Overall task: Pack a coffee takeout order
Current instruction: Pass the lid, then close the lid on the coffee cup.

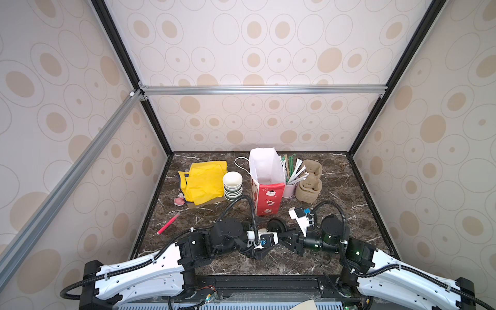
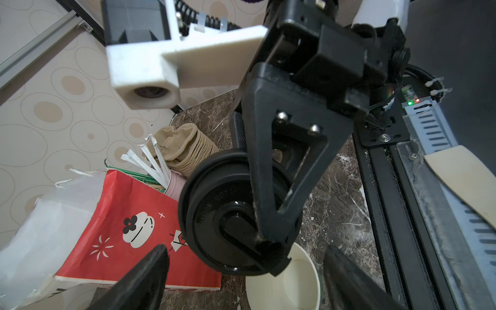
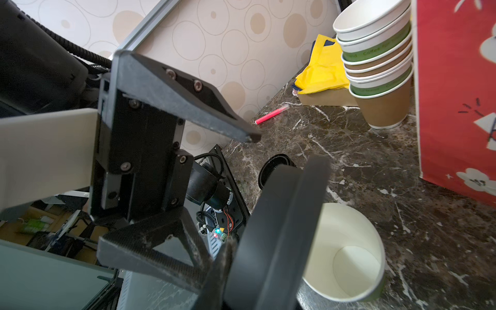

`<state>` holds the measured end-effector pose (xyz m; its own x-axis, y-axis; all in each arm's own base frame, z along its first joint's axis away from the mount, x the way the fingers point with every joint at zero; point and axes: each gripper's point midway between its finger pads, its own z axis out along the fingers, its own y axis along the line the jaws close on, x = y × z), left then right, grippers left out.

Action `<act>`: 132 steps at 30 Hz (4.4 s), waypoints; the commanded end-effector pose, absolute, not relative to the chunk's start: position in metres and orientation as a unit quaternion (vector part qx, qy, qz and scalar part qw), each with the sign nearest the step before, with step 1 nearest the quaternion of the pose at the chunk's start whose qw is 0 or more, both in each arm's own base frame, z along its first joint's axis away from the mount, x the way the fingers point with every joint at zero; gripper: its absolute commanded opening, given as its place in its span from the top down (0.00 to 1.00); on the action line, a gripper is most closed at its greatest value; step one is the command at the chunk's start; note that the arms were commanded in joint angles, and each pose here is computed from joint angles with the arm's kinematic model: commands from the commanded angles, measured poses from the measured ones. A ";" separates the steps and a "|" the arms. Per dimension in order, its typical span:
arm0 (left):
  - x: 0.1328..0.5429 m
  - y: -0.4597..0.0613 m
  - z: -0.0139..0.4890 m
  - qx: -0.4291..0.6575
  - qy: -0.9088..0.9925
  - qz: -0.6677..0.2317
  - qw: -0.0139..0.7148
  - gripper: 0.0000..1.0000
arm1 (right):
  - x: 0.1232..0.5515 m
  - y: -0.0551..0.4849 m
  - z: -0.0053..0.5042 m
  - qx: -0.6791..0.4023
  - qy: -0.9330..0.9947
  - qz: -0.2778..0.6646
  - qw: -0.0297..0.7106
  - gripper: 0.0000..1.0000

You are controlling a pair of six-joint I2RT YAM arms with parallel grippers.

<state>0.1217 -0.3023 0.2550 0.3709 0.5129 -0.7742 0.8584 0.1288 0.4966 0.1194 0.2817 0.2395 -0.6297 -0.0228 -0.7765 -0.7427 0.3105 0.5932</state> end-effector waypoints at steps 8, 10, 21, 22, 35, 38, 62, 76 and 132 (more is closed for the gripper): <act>0.122 -0.305 0.272 0.639 0.520 -0.160 0.544 0.11 | 0.113 0.292 0.259 -0.270 0.702 0.567 0.336 0.85; 0.123 -0.307 0.267 0.645 0.521 -0.153 0.538 0.11 | 0.111 0.294 0.262 -0.271 0.698 0.574 0.332 0.85; 0.125 -0.312 0.267 0.653 0.516 -0.144 0.536 0.24 | 0.111 0.296 0.262 -0.272 0.696 0.579 0.327 0.85; 0.125 -0.312 0.266 0.653 0.516 -0.144 0.535 0.25 | 0.111 0.297 0.261 -0.273 0.696 0.579 0.326 0.85; 0.127 -0.314 0.265 0.653 0.517 -0.141 0.535 0.27 | 0.107 0.301 0.263 -0.283 0.690 0.587 0.314 0.85; 0.127 -0.314 0.267 0.652 0.516 -0.141 0.538 0.31 | 0.108 0.302 0.264 -0.282 0.690 0.587 0.315 0.85; 0.125 -0.293 0.252 0.635 0.586 -0.148 0.481 0.45 | 0.157 0.239 0.235 -0.157 0.778 0.437 0.423 0.34; 0.121 -0.290 0.213 0.682 0.641 -0.129 0.327 0.44 | 0.168 0.138 0.202 -0.050 0.877 0.218 0.425 0.39; 0.158 -0.292 0.145 0.737 0.660 -0.076 0.125 0.37 | 0.155 0.106 0.194 -0.017 0.874 0.216 0.434 0.39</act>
<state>0.1613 -0.2934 0.1489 0.0982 0.9540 -0.2833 0.9920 -0.0711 0.1046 0.1561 0.1109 0.2019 -0.6122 0.1519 -0.7760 -0.2452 0.8965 0.3689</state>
